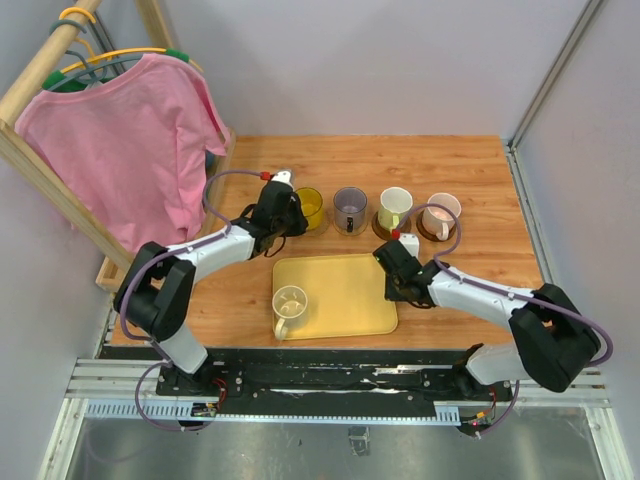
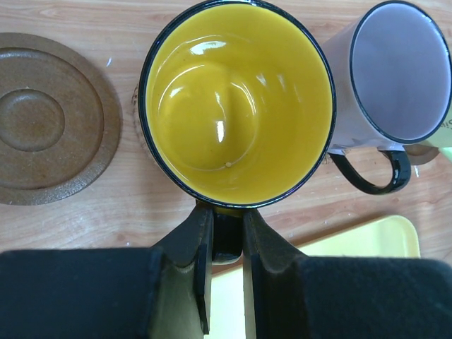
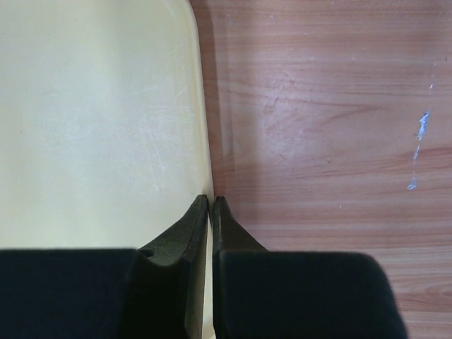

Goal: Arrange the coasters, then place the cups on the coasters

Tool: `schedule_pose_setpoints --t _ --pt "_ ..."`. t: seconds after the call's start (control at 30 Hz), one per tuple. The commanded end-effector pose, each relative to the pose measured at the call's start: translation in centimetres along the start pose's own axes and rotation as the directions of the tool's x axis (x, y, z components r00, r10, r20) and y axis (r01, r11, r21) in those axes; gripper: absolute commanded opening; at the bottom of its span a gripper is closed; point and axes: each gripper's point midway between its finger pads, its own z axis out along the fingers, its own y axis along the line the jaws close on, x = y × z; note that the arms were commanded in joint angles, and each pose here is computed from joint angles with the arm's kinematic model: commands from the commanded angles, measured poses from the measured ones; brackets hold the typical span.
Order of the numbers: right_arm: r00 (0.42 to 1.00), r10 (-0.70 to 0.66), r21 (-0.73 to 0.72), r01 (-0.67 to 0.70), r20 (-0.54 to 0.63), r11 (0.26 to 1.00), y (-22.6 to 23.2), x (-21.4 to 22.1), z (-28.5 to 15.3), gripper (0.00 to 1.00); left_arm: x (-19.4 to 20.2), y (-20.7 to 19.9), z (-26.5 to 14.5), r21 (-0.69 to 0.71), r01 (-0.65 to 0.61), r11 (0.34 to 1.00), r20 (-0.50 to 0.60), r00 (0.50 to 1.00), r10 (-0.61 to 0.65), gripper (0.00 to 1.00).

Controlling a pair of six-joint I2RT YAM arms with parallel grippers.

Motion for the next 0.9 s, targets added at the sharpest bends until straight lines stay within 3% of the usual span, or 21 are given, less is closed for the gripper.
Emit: schedule_pose_setpoints --t 0.0,0.87 --pt "0.992 -0.049 0.057 0.056 -0.118 0.997 -2.2 3.6 -0.5 0.01 -3.9 -1.9 0.1 0.055 0.016 0.998 0.108 0.994 -0.022 0.01" --pt "0.986 -0.062 0.059 0.072 -0.157 0.996 -1.8 4.8 -0.1 0.01 -3.1 -1.5 2.0 0.022 0.036 0.999 0.081 0.996 -0.037 0.01"
